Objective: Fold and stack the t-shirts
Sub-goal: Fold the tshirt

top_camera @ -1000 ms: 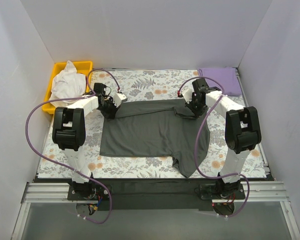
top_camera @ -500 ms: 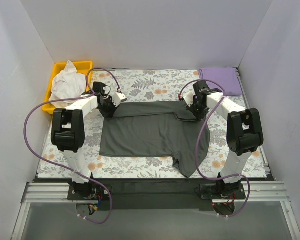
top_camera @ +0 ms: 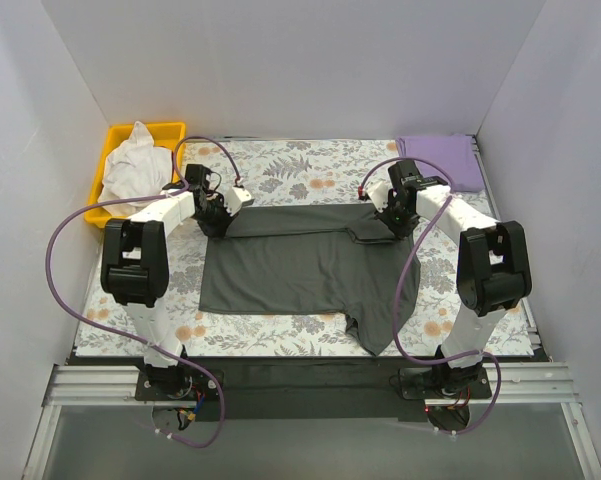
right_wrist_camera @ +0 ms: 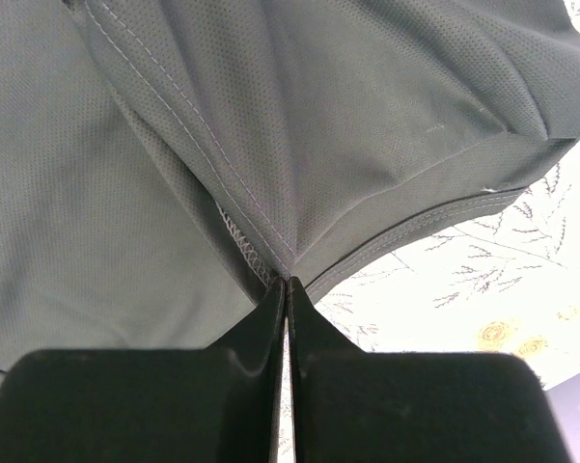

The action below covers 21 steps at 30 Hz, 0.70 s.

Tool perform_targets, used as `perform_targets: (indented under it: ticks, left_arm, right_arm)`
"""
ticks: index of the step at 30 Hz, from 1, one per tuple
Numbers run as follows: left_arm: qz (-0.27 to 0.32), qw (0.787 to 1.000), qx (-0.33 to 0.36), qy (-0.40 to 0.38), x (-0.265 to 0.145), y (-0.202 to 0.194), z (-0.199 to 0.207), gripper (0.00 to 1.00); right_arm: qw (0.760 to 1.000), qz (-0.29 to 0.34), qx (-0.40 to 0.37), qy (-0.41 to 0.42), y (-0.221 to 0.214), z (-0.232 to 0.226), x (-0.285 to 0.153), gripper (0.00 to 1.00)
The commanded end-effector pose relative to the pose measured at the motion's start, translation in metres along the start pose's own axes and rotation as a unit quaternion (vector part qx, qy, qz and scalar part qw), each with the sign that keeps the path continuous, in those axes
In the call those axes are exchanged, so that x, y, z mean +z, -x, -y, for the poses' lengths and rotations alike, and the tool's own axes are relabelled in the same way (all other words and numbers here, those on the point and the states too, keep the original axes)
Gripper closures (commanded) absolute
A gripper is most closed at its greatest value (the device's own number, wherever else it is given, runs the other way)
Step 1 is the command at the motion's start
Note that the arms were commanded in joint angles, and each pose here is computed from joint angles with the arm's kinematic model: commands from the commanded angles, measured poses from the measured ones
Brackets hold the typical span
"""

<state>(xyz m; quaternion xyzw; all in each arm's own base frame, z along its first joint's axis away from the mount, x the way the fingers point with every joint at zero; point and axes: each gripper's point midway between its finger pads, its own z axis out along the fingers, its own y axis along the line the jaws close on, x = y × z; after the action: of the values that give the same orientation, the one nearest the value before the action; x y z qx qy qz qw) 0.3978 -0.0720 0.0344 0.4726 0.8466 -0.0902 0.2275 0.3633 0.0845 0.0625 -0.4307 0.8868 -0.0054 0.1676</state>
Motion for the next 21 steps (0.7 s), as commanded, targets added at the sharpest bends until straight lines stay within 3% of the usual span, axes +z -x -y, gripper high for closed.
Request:
perform_targets:
  ticks: [1, 9, 10, 11, 13, 15, 17, 21]
  left_arm:
    - [0.01, 1.0, 0.013, 0.007, -0.023, 0.009, 0.004, 1.0]
    - [-0.006, 1.0, 0.005, -0.008, -0.022, 0.001, 0.014, 1.0]
    - [-0.01, 1.0, 0.005, -0.004, -0.022, -0.001, 0.013, 1.0]
    - [-0.012, 1.0, 0.002, -0.002, -0.022, -0.002, 0.013, 0.95]
    - [0.0, 1.0, -0.002, 0.004, -0.027, 0.006, 0.01, 0.8]
    - [0.021, 1.0, -0.006, 0.001, -0.034, 0.015, 0.009, 0.73]
    - [0.059, 0.998, -0.009, -0.004, -0.049, 0.032, 0.009, 0.59]
    - [0.108, 0.994, -0.005, -0.01, -0.081, 0.053, 0.02, 0.56]
  right_arm:
    - [1.0, -0.006, 0.002, 0.009, -0.003, -0.004, 0.0, 0.99]
    - [1.0, -0.011, 0.004, 0.013, -0.004, -0.005, 0.003, 0.99]
    - [1.0, -0.012, 0.0, 0.014, -0.007, -0.006, 0.0, 0.95]
    - [1.0, -0.002, -0.001, 0.028, -0.004, -0.012, -0.001, 0.75]
    - [0.999, 0.007, -0.005, 0.036, -0.003, -0.016, -0.012, 0.54]
    - [0.999, 0.022, -0.01, 0.04, 0.001, -0.019, -0.022, 0.45]
    - [0.998, 0.04, -0.018, 0.033, 0.006, -0.019, -0.039, 0.37]
    - [0.996, 0.068, -0.036, 0.036, 0.006, -0.025, -0.066, 0.36]
